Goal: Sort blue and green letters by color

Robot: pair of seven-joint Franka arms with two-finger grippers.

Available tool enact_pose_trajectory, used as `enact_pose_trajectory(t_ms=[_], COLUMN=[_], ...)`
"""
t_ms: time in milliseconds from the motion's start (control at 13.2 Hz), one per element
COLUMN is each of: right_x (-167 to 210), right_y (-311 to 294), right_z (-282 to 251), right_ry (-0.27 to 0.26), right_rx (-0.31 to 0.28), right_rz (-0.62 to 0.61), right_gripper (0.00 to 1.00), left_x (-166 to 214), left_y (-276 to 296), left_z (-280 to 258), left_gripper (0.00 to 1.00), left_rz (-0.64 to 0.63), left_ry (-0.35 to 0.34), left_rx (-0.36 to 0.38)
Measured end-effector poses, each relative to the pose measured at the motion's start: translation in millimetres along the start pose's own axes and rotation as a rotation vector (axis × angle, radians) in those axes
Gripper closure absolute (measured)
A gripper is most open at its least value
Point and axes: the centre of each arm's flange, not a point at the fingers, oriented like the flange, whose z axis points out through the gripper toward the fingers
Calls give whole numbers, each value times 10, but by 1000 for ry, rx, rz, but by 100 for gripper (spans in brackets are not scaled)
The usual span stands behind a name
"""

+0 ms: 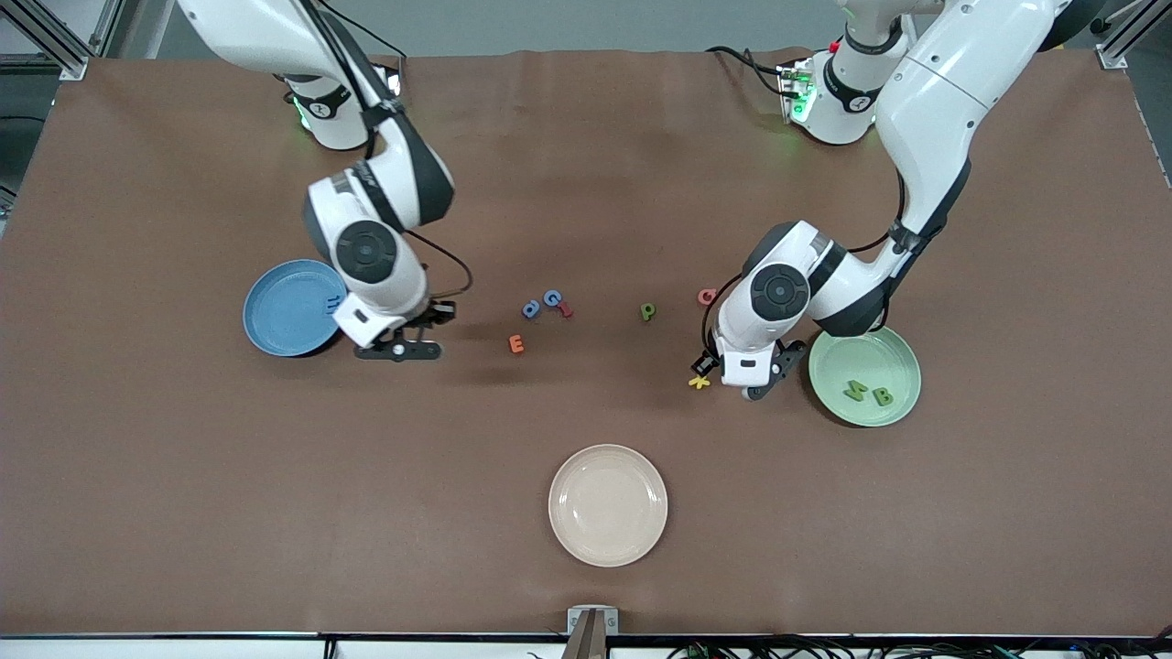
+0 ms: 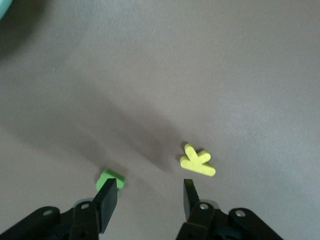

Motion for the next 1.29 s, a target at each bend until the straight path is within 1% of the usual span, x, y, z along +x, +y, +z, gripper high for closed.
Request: enact_pose_trajectory(t_ms=[152,304,380,456,532,608,684,760,836,912,1065,1141,1217,1293], right_x=[-122,-278,-363,-435,-482,-507,-526,-546,-566,-577,-578,-576,-574,-572], right_y=[521,993,1182,1360,1553,1780,2017,2229,2397,2489,2488,2456,2429,2405], right_z=[34,146,228,314,396,476,553,611,650,666,667,664,660,658], right_ry=[-17,-20,-15,-11,-6,3,13,19,21,20,19,20,20,20], right_rx=[13,32,41,49,57,66,74,80,85,88,88,88,87,88], right_rz=[-46,-72,-87,-103,-122,-141,-153,-161,-162,-160,-165,-171,-176,-178], right_gripper=[75,75,75,75,75,75,74,70,70,63,42,31,22,11], left_x=[40,70,76,79,79,72,61,52,47,47,61,66,65,62], left_y=[56,106,121,135,144,150,154,160,167,169,188,193,197,202], left_z=[30,54,68,79,96,122,151,182,214,242,256,267,282,301], left_gripper=[37,35,30,30,23,21,22,23,25,26,26,27,27,29], left_rz=[8,7,8,11,15,22,27,31,33,33,31,30,30,30], left_ry=[10,9,9,10,12,14,15,14,12,9,6,5,3,1], left_rx=[-16,-38,-45,-52,-55,-55,-55,-58,-64,-65,-71,-71,-73,-80])
